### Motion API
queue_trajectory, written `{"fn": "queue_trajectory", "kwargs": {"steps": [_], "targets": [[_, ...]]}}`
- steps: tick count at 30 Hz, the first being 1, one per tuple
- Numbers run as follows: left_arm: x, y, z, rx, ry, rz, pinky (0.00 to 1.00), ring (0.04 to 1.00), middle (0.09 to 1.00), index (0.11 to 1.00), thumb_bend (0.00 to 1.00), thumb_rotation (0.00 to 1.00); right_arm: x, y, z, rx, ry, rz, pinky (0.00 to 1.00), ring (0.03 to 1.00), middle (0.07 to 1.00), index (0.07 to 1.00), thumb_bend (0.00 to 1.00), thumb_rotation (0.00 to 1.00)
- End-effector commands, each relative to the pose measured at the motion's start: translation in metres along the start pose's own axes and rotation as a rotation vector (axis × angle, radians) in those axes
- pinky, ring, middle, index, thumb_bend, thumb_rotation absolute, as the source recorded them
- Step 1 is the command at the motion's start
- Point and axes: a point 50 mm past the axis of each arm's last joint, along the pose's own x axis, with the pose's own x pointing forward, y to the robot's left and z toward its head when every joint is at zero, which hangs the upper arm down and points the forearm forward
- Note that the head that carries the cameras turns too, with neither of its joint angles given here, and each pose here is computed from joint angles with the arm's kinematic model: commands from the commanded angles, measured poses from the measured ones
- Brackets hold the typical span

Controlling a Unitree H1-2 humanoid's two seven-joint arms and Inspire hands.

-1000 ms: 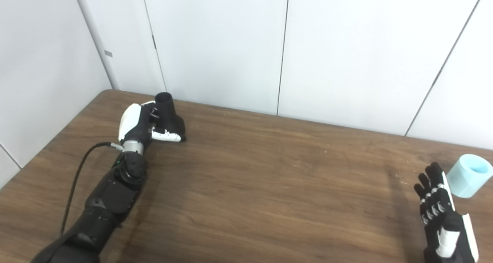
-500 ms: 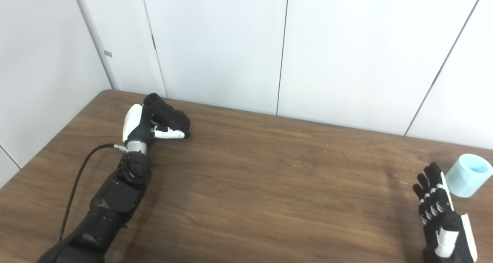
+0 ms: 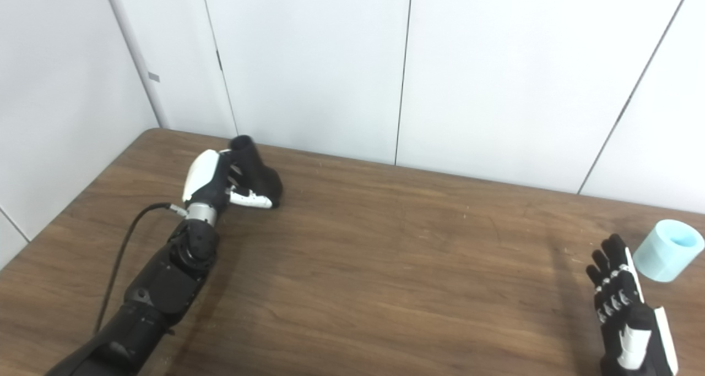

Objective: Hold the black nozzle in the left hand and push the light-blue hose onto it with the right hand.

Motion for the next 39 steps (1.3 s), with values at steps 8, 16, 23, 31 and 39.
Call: {"fn": "queue_trajectory", "kwargs": {"steps": [8,16,23,31,39], "targets": [[0.001,-0.014,0.03,0.189,-0.069,-0.218,0.64,0.499,0.469,0.499,0.53,0.0,-0.03,0.018,-0.026,0.052,0.116,-0.03,0.97,0.986,1.0,1.0,0.74,1.0],[-0.006,-0.035,0.043,0.256,-0.096,-0.349,0.54,0.494,0.47,0.498,0.53,0.0,-0.029,0.021,-0.023,0.051,0.112,-0.027,0.98,0.988,1.0,1.0,0.74,1.0],[-0.019,-0.058,0.047,0.254,-0.141,-0.382,0.55,0.529,0.501,0.468,0.53,0.0,-0.029,0.024,-0.021,0.044,0.108,-0.022,0.98,0.99,1.0,1.0,0.75,1.0],[-0.047,-0.085,0.057,0.149,-0.217,-0.397,0.44,0.433,0.467,0.494,0.53,0.0,-0.029,0.028,-0.019,0.043,0.114,-0.02,0.98,0.988,1.0,1.0,0.75,1.0],[-0.071,-0.101,0.068,0.03,-0.233,-0.419,0.38,0.378,0.45,0.503,0.53,0.0,-0.027,0.033,-0.016,0.046,0.114,-0.015,0.98,0.986,1.0,1.0,0.75,1.0]]}}
